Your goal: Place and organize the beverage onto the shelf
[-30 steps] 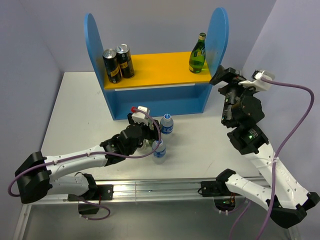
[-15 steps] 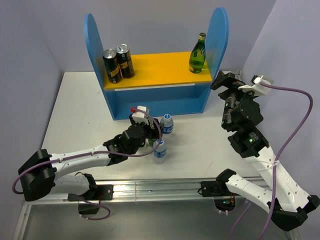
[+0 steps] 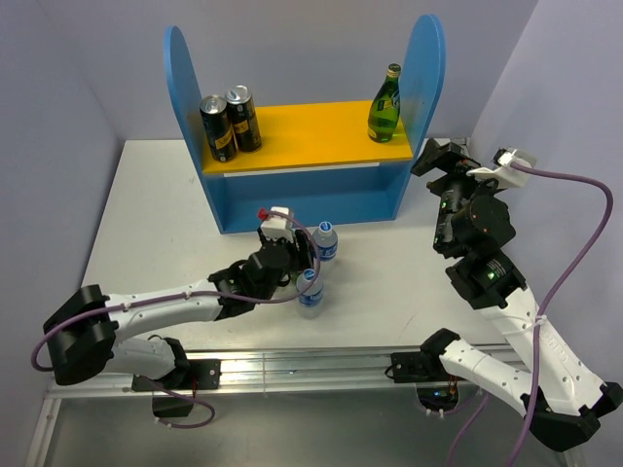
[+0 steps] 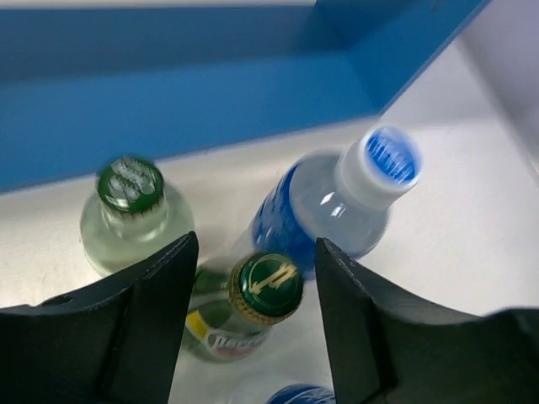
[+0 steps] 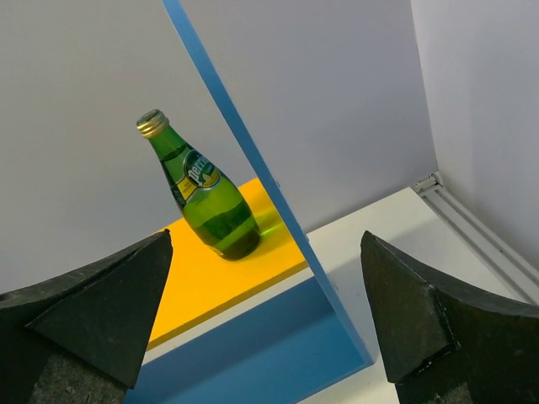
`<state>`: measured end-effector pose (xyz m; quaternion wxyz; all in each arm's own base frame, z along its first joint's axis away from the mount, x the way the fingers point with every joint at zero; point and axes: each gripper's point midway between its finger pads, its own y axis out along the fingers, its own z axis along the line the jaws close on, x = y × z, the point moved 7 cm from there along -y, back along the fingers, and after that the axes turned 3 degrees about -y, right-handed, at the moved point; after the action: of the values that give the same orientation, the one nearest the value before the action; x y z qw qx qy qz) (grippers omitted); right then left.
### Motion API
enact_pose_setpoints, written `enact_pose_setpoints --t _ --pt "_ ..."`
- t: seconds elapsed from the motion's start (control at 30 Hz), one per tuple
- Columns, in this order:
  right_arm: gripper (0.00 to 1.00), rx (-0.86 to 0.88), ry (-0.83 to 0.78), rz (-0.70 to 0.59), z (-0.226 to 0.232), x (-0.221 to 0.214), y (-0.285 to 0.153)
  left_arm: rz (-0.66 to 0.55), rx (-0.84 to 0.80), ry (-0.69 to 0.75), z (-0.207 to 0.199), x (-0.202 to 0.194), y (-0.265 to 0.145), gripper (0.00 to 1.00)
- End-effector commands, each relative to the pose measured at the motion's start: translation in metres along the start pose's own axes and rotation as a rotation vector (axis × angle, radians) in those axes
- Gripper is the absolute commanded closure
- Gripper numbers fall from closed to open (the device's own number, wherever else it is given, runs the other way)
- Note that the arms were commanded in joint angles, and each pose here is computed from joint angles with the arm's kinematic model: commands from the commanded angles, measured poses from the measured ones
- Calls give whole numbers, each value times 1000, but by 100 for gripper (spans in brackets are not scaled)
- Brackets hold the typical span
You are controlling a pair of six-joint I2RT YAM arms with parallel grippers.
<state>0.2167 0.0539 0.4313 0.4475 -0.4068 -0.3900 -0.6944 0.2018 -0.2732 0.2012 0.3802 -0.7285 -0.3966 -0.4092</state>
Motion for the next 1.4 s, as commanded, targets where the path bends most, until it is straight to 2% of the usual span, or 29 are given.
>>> enact_pose_setpoints --t 0.0,0.13,0.4,0.57,0.63,0.8,1.13,1.33,1.37 --pt "0 0 29 -10 -1 5 -2 238 116 165 31 -58 -3 37" --pt "0 -9 25 -11 -2 5 -2 269 116 180 30 -67 0 38" --pt "0 -5 26 -8 -1 2 -2 231 130 167 30 -59 -3 42" --pt "0 -3 20 -2 1 -2 0 199 127 155 28 -53 -1 79" --pt "0 -2 16 4 2 -4 1 193 133 157 27 -52 0 100" --pt "0 8 17 17 4 -7 1 137 106 159 10 -22 -8 100" --pt "0 26 73 73 -2 -19 -10 -66 -5 170 -52 116 -28 100" --pt "0 26 90 119 -14 -36 -21 -134 -40 217 -77 166 -19 100" --pt "1 27 90 130 -15 -38 -22 -167 -44 203 -82 188 -19 100"
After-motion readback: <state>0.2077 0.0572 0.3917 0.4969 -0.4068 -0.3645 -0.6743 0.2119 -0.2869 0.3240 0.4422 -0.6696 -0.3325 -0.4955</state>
